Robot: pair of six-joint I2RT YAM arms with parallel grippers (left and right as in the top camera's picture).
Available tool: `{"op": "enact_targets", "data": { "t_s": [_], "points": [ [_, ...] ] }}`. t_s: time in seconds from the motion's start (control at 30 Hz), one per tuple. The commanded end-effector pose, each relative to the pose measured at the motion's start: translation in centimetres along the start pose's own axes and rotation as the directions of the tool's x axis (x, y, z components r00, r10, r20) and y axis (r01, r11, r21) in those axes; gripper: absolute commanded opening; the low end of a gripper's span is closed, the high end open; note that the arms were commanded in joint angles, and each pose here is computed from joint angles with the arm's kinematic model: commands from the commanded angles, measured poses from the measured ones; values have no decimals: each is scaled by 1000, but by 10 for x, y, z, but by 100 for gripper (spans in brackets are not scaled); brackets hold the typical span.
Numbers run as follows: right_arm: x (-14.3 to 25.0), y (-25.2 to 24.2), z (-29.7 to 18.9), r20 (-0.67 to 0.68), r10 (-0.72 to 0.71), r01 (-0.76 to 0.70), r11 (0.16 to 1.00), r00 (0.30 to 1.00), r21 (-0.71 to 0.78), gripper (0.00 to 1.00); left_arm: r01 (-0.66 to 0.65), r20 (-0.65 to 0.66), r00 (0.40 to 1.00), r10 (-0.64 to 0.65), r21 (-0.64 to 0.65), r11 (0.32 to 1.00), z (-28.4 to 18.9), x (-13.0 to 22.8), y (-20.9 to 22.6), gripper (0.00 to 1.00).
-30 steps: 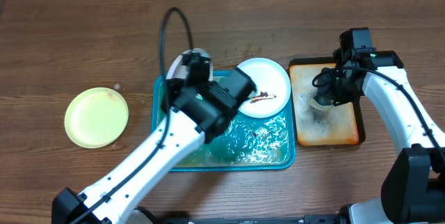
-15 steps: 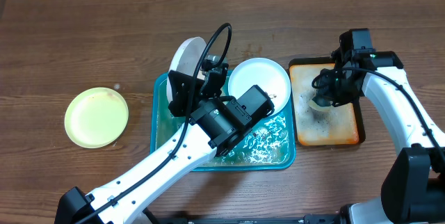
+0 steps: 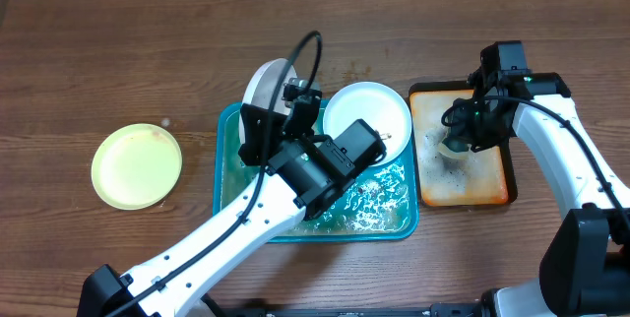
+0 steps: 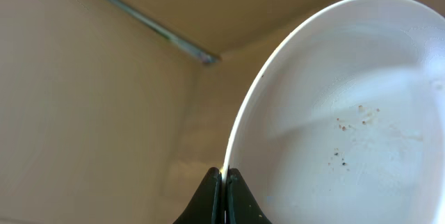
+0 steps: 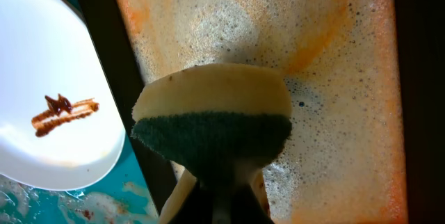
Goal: Clean dirty plates on tray and stack at the side
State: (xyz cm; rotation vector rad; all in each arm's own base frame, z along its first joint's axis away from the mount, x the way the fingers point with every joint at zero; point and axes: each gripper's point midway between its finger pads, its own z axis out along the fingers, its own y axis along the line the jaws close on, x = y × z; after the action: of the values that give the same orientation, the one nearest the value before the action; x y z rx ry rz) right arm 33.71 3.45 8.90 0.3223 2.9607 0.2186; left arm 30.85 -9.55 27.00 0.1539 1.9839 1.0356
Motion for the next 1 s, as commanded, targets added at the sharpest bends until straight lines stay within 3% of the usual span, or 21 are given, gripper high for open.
{"op": "enact_targets", "data": {
  "t_s": [0.0,0.23,0.4,0.5,0.73,0.97],
  "points": [
    [1,1,-7,15,-29,29,1000,999,-13,4,120,-175,979,-106,73,990,20,27,-8,4],
    [2,1,-7,10,-38,38,999,999,-11,4,298,-508,835,-212,92,950,62,81,-1,4],
    [3,1,-7,8,-42,42,999,999,-11,4,435,-679,698,-227,150,888,87,107,-3,4],
    [4,0,-7,2,-43,43,999,999,-9,4,554,-769,585,-256,149,819,103,124,2,4],
    [5,0,-7,0,-48,48,999,999,-9,4,766,-872,332,-359,27,642,136,166,39,4],
    [5,0,-7,0,-48,48,999,999,-9,4,794,-842,126,-524,-231,563,165,227,91,4]
  ]
}}
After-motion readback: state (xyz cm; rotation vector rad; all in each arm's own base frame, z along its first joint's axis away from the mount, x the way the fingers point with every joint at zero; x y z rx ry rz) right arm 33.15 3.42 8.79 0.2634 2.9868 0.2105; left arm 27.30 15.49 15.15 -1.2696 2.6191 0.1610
